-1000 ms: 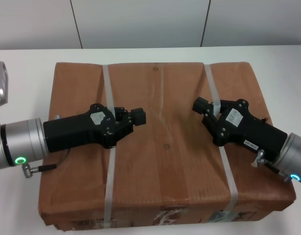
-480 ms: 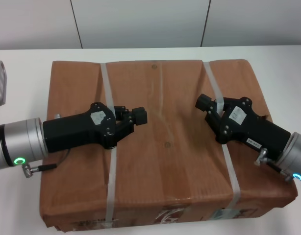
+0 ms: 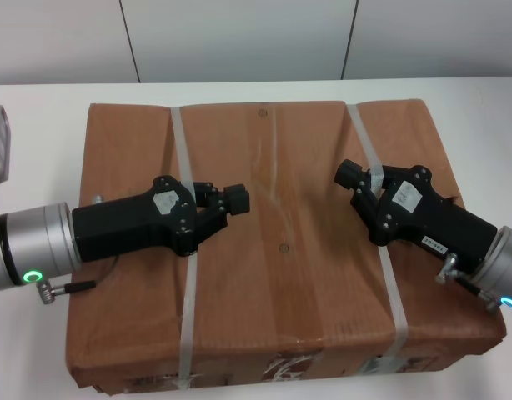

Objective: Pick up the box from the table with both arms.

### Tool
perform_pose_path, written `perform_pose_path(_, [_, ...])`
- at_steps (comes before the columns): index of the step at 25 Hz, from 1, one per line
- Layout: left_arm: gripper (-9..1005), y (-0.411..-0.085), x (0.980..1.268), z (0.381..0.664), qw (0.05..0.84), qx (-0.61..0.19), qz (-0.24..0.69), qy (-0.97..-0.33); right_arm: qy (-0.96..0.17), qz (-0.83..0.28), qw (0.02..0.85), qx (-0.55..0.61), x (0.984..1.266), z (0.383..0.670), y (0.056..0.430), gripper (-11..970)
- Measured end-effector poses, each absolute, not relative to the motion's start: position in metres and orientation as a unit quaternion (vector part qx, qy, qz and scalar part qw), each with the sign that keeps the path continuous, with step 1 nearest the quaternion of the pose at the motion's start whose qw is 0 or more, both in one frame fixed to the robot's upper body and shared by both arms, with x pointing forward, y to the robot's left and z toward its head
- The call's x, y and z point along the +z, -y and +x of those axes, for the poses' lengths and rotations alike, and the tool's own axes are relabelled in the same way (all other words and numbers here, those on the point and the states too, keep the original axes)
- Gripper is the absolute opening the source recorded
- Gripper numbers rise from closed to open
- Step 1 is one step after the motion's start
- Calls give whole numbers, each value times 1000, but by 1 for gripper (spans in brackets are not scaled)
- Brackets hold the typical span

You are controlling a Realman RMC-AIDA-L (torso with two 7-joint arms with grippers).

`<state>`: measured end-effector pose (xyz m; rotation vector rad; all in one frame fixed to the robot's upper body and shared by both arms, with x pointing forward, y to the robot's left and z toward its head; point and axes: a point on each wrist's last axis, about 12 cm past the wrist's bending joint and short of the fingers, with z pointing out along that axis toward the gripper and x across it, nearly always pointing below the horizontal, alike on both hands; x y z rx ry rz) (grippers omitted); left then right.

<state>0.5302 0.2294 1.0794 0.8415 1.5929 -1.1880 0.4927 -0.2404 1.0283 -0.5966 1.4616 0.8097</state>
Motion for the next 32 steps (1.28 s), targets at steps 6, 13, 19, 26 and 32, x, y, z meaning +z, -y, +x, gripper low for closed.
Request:
perform_pose_path(6, [70, -230, 1078, 529, 470, -485, 343, -653, -636, -260, 634, 356, 1029, 492, 240, 31])
perform_pose_path(13, [70, -230, 1077, 529, 469, -483, 342, -655, -635, -256, 637, 355, 1030, 493, 241, 31])
perform_pose_path(19, [70, -230, 1076, 529, 469, -482, 342, -656, -634, -256, 637, 355, 1030, 493, 241, 31])
perform_pose_path(26, [71, -231, 1076, 529, 469, -482, 341, -657, -634, -256, 637, 355, 1030, 493, 241, 31])
perform_pose_path(32, [71, -231, 1076, 529, 470, -481, 340, -657, -634, -255, 637, 355, 1030, 493, 241, 31])
